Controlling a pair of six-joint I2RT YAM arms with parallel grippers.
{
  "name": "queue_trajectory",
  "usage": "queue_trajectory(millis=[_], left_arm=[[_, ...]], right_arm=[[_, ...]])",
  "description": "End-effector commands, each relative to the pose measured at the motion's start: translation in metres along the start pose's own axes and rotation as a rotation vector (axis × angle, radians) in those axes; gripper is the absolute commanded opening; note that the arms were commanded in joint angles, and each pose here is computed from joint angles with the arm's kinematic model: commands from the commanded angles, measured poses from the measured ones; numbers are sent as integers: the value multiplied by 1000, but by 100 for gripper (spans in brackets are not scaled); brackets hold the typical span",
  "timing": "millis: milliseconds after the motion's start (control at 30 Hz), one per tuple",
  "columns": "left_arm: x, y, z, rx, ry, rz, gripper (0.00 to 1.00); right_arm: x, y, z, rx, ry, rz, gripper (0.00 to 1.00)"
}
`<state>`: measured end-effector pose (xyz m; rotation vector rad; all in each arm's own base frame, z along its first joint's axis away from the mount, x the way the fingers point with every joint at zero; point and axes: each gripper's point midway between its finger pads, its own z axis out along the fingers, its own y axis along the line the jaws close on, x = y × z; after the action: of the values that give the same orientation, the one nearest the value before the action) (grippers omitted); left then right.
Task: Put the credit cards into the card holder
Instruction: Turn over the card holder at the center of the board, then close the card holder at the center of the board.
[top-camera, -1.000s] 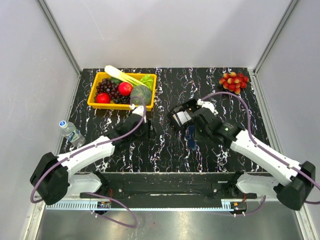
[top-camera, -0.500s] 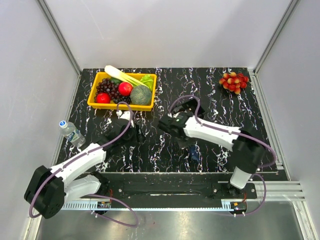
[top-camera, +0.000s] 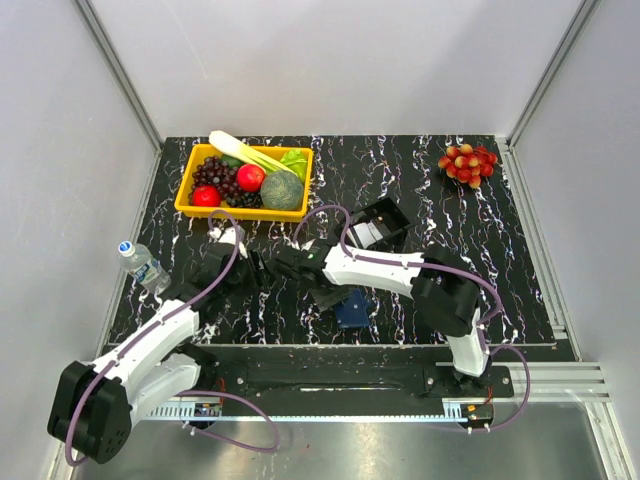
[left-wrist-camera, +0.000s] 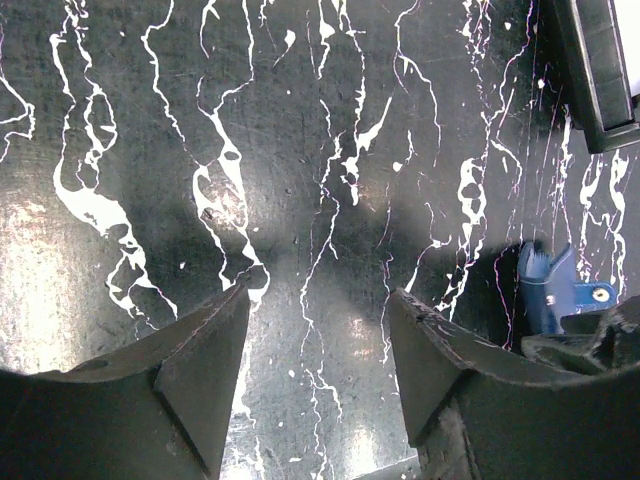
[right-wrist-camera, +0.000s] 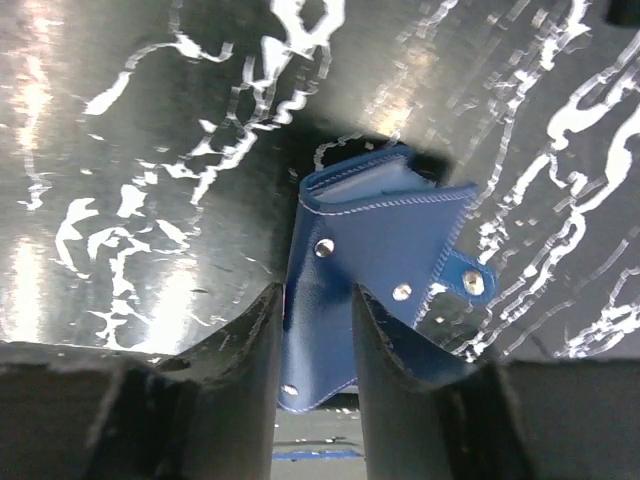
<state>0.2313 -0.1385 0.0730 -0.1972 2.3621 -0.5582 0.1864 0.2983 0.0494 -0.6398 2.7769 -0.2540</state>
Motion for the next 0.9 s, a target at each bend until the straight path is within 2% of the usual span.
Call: queue_trajectory(millis=[0,167,300,400,467,600,867], left_arm=[[-1,-3,-4,35,-5,-10,62],[0,1,-7,25,-10,-20,63],[3,-1,-9,46,0,-7,63],[1,-14,-9,117,3,22,63],[0,-25,-9,175,-3,52,64],[2,-56,-8,228,11,140,65],[15,-116,16,300,82,229,63]], right_arm=[[-14,36,-5,-149,-38,50,43],[-24,44,-18,-220,-85,66,47],[-45,36,-58,-297,-233,109,48],[-48,5,-73,-280,-346,205,52],[-41,-19,-68,-271,-360,289,51],[-11,-53,-38,-279,-295,399,50],[3,-67,-35,-330,-300,423,49]])
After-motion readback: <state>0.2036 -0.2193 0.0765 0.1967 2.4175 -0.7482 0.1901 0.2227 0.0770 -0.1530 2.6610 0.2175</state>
